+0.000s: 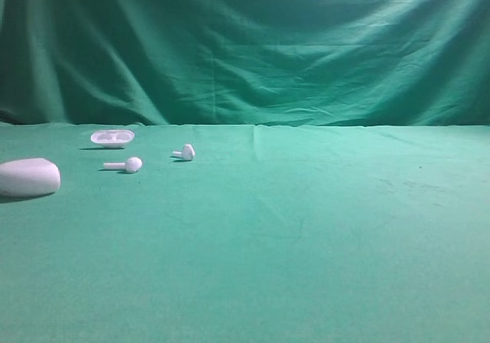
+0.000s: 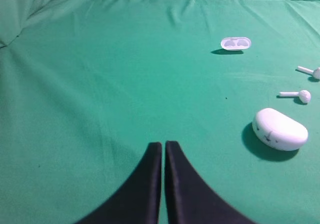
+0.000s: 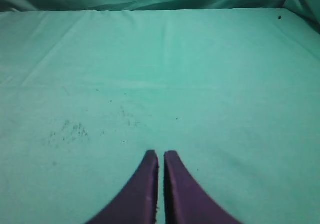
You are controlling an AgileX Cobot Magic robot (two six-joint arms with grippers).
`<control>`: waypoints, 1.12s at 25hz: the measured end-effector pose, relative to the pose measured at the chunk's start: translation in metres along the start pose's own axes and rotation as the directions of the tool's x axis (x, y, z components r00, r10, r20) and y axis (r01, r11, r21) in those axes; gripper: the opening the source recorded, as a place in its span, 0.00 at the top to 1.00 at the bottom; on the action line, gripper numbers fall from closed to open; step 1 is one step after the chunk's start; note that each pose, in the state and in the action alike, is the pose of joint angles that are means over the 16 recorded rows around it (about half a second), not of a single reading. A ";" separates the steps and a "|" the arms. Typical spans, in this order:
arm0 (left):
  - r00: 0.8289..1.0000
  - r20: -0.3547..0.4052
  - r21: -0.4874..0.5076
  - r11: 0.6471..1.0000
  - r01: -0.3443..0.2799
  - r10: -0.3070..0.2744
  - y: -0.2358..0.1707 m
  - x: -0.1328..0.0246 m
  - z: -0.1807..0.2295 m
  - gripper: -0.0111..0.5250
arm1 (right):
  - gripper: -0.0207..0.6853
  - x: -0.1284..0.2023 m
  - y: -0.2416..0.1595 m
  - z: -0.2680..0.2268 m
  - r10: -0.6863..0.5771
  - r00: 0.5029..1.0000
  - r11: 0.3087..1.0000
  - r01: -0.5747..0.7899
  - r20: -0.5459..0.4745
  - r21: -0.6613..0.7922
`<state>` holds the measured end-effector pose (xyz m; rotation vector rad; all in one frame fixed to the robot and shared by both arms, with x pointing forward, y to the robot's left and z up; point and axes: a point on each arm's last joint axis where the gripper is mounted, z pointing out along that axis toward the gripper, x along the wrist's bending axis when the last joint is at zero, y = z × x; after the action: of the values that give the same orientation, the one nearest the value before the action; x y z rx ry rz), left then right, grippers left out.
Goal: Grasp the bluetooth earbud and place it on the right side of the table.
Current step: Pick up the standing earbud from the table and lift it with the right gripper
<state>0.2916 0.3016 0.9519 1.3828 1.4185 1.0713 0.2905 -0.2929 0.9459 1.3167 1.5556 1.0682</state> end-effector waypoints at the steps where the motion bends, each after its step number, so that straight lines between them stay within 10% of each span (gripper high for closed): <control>1: 1.000 0.000 0.000 1.000 0.000 0.000 0.000 0.000 0.000 0.98 | 0.97 0.000 0.000 0.000 0.000 1.000 1.000 0.000 0.000 0.000; 18: 1.000 0.000 0.000 1.000 0.000 0.000 0.000 0.000 0.000 0.98 | 0.97 -0.001 0.002 0.000 -0.018 1.000 0.999 0.018 0.007 -0.029; 28: 1.000 0.000 0.000 1.000 0.000 0.000 0.000 0.000 0.000 0.98 | 0.97 -0.003 0.033 -0.006 0.057 0.998 0.935 -0.050 0.011 -0.351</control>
<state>0.2916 0.3016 0.9519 1.3828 1.4185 1.0713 0.2947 -0.2932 0.9794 1.1234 1.2460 1.2939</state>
